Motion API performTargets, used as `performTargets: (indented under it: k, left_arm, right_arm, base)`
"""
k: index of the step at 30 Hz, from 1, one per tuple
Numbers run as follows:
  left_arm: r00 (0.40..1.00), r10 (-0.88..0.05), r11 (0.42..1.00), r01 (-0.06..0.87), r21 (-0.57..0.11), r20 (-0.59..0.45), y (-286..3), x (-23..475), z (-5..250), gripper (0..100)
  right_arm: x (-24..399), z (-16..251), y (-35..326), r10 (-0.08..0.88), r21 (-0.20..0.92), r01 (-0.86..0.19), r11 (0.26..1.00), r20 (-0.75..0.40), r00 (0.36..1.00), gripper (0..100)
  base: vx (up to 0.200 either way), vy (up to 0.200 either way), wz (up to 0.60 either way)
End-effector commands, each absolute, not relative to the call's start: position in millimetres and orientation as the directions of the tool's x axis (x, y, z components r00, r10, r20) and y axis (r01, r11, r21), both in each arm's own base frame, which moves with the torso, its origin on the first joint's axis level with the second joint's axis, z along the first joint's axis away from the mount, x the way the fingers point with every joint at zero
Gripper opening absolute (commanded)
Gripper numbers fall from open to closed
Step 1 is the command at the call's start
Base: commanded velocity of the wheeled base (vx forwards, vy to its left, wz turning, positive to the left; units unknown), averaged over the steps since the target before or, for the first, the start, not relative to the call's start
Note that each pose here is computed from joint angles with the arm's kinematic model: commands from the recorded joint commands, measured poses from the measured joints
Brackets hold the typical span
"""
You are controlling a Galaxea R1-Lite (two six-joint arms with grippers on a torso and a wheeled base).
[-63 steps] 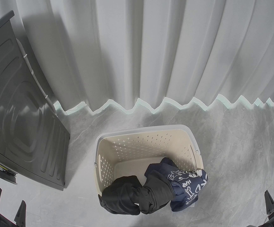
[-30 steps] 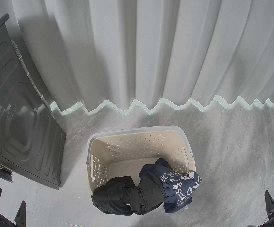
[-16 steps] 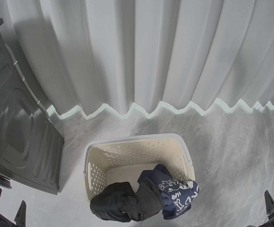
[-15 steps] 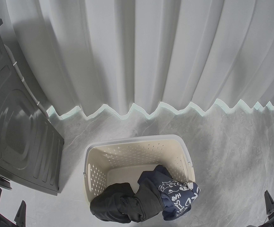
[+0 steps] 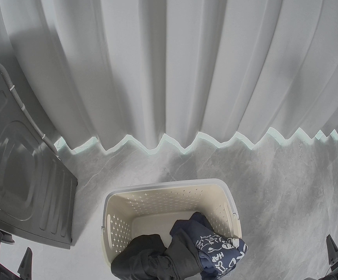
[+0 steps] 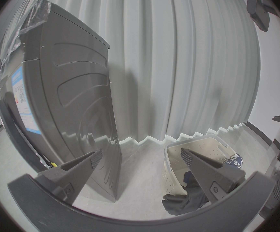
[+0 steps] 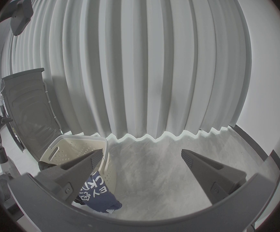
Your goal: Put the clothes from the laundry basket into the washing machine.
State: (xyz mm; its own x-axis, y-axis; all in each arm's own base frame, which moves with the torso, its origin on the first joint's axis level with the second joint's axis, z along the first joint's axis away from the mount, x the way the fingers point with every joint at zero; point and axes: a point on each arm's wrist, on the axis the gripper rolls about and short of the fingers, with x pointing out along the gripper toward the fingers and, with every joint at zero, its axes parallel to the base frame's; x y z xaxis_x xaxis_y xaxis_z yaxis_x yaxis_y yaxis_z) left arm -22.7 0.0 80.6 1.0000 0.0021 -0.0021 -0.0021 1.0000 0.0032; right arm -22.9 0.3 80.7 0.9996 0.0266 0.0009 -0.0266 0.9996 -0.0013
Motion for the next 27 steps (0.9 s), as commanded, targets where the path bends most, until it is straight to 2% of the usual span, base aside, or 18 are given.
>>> performTargets:
  k: [1,6,12,27]
  left_arm:
    - [1.0,0.002,1.0,-0.002,0.003,0.0,0.0,-22.9,75.7,100]
    - [1.0,0.002,1.0,-0.002,0.005,-0.002,0.0,-22.9,75.6,100]
    - [1.0,0.002,1.0,-0.002,0.005,-0.002,0.0,-22.9,75.6,100]
    - [1.0,0.002,1.0,-0.002,0.005,0.0,0.0,-22.9,75.7,100]
  right_arm:
    - [-22.9,75.9,0.3,0.028,-0.002,-0.028,1.0,0.002,1.0,100]
    - [-22.9,75.9,0.3,0.028,-0.002,-0.028,1.0,0.002,1.0,100]
    - [-22.9,75.9,0.3,0.028,-0.002,-0.028,1.0,0.002,1.0,100]
    - [-22.9,75.7,0.3,0.028,-0.002,-0.028,1.0,0.0,1.0,100]
  base:
    - [0.0,0.0,0.0]
    - [0.0,0.0,0.0]
    - [0.2,0.0,0.0]
    - [0.0,0.0,0.0]
